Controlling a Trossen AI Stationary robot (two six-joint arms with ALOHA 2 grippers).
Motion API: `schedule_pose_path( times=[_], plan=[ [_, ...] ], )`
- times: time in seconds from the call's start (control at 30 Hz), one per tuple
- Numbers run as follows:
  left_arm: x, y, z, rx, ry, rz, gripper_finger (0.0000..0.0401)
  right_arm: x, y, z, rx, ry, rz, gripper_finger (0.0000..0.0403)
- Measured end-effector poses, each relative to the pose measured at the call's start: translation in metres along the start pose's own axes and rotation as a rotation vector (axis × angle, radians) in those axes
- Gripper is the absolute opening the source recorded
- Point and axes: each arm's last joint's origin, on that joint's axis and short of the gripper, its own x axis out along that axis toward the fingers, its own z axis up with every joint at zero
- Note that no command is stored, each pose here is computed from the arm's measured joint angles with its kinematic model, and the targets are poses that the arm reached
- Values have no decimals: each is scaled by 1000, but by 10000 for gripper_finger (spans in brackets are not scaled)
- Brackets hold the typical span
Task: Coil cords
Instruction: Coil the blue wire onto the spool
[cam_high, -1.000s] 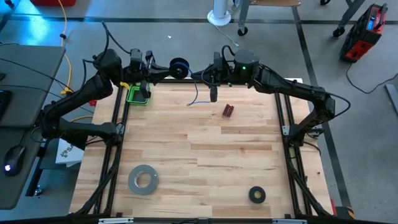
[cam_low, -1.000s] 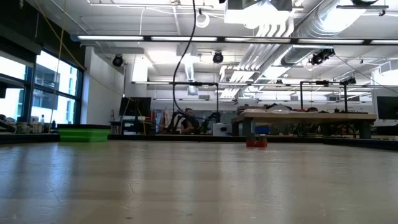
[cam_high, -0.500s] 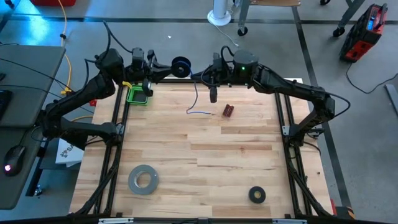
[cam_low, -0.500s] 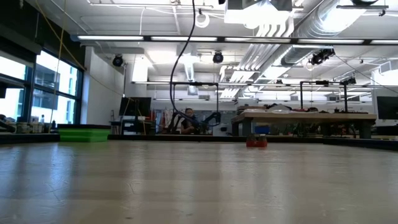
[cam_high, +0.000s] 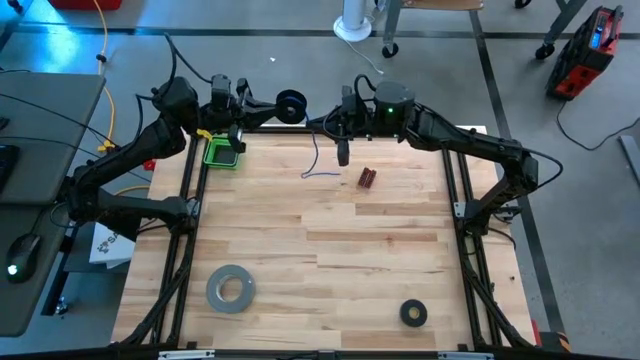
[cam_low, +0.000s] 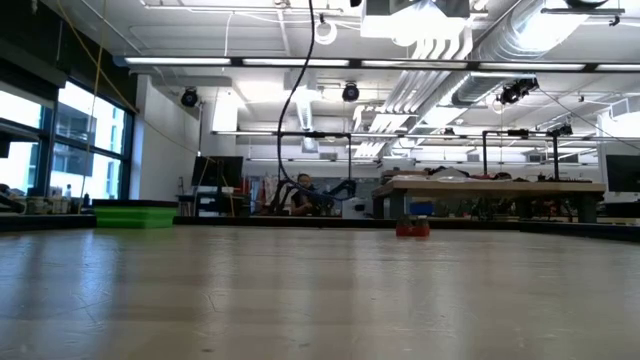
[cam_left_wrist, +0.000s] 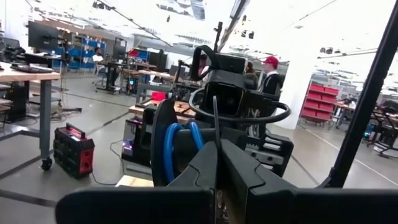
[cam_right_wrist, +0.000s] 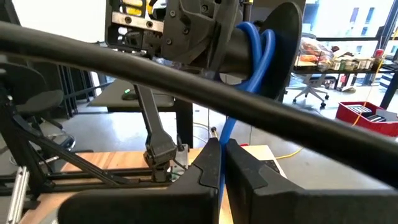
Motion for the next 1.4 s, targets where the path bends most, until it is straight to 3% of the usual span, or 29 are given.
schedule_pose_path(
  times=[0.2, 0.63, 1.17, 1.4],
  plan=[
    [0, 0, 0, 1, -1, 2, 0, 0, 0, 2, 16, -20, 3, 21],
    [0, 0, 0, 1, -3, 4, 0, 0, -2, 4, 3, -45, -55, 119],
    [-8, 0, 6, 9, -16, 12, 0, -8, -1, 25, -90, -105, -69, 124],
    [-10, 0, 6, 5, -6, 14, 0, -14, -4, 34, -109, -86, -126, 124]
  ],
)
